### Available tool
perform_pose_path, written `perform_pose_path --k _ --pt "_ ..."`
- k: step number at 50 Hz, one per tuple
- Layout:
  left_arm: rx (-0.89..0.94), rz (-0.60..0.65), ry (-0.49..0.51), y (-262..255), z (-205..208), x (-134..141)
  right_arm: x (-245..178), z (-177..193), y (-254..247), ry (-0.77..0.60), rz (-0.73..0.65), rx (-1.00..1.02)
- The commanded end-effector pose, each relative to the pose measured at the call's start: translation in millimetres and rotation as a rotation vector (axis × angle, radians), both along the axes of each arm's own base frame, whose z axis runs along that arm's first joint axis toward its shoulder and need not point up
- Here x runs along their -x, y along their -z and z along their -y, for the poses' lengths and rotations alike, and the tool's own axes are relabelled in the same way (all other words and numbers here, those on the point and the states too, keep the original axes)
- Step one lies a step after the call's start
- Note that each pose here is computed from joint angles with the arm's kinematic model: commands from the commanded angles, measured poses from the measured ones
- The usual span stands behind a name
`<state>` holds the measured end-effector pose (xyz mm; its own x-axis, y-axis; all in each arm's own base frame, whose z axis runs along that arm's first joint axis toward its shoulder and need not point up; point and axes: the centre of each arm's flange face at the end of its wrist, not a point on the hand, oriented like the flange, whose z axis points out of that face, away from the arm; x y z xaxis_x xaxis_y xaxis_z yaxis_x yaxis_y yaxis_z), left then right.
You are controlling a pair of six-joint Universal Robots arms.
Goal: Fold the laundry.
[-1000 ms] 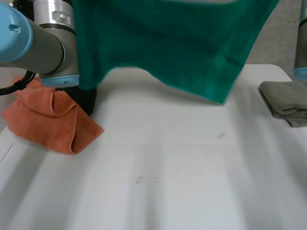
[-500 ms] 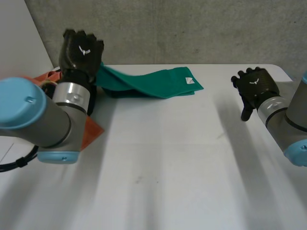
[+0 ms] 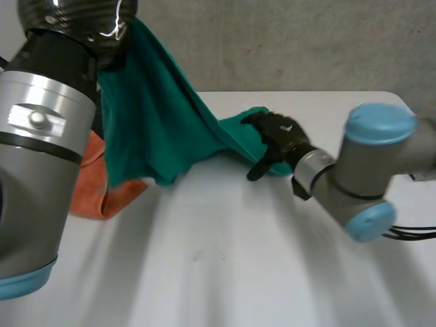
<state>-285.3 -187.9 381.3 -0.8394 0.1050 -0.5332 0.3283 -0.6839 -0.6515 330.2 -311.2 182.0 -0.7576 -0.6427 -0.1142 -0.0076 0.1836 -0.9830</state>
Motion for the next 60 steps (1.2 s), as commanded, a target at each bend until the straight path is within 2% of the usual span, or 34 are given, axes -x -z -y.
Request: perform_pose_path --k 1,8,13,15,16,18,20,23,24,27,28,33,37,40,41,44,48,51,53,55,56,59,60 --pt "0.031 -0.036 -0.001 -15 -11 -8 -14 18 72 0.122 -0.073 -0.063" --pt "0.053 -0.082 0.027 -28 -23 -13 -14 27 81 0.167 -0.073 -0.043" --pt "0.056 -0.086 0.017 -29 -21 -16 -3 37 61 0.229 -0.069 0.018" --pt "0.048 -0.081 0.004 -26 -17 -18 5 40 40 0.256 -0.064 0.056" --pt "0.042 -0.076 -0.007 -24 -13 -20 16 43 9 0.279 -0.059 0.113" --pt "0.030 -0.064 -0.028 -19 -8 -23 32 48 -21 0.310 -0.069 0.184" --pt "0.012 -0.047 -0.063 -11 2 -29 64 57 -59 0.365 -0.127 0.293" --pt "-0.020 -0.028 -0.121 -2 17 -40 91 56 -87 0.379 -0.223 0.388" --pt "-0.031 -0.023 -0.132 1 20 -42 103 53 -101 0.369 -0.299 0.440" --pt "-0.084 0.004 -0.170 12 30 -51 112 35 -123 0.321 -0.401 0.502" --pt "-0.098 0.012 -0.178 15 32 -52 115 18 -142 0.289 -0.449 0.534" --pt "-0.203 0.076 -0.174 38 40 -50 122 -29 -186 0.236 -0.509 0.572" --pt "-0.354 0.174 -0.135 72 50 -42 137 -34 -180 0.220 -0.613 0.468" --pt "-0.488 0.256 -0.113 106 61 -35 151 -25 -150 0.185 -0.767 0.349" --pt "-0.523 0.275 -0.112 115 64 -34 150 -24 -134 0.127 -0.851 0.308" --pt "-0.666 0.350 -0.113 151 81 -28 151 -15 -107 0.061 -0.975 0.259" --pt "-0.751 0.408 -0.120 179 109 -16 152 11 -82 0.092 -1.019 0.207" --pt "-0.702 0.417 -0.131 180 138 -5 151 44 -69 0.161 -1.033 0.255" --pt "-0.587 0.395 -0.148 163 163 5 146 59 -68 0.198 -1.026 0.317" --pt "-0.466 0.362 -0.165 144 182 12 132 80 -82 0.272 -0.984 0.473" --pt "-0.327 0.315 -0.181 120 198 19 127 87 -90 0.306 -0.962 0.539" --pt "-0.094 0.222 -0.224 77 217 26 113 110 -131 0.462 -0.834 0.814" --pt "0.047 0.146 -0.257 47 223 27 111 114 -143 0.505 -0.800 0.882"
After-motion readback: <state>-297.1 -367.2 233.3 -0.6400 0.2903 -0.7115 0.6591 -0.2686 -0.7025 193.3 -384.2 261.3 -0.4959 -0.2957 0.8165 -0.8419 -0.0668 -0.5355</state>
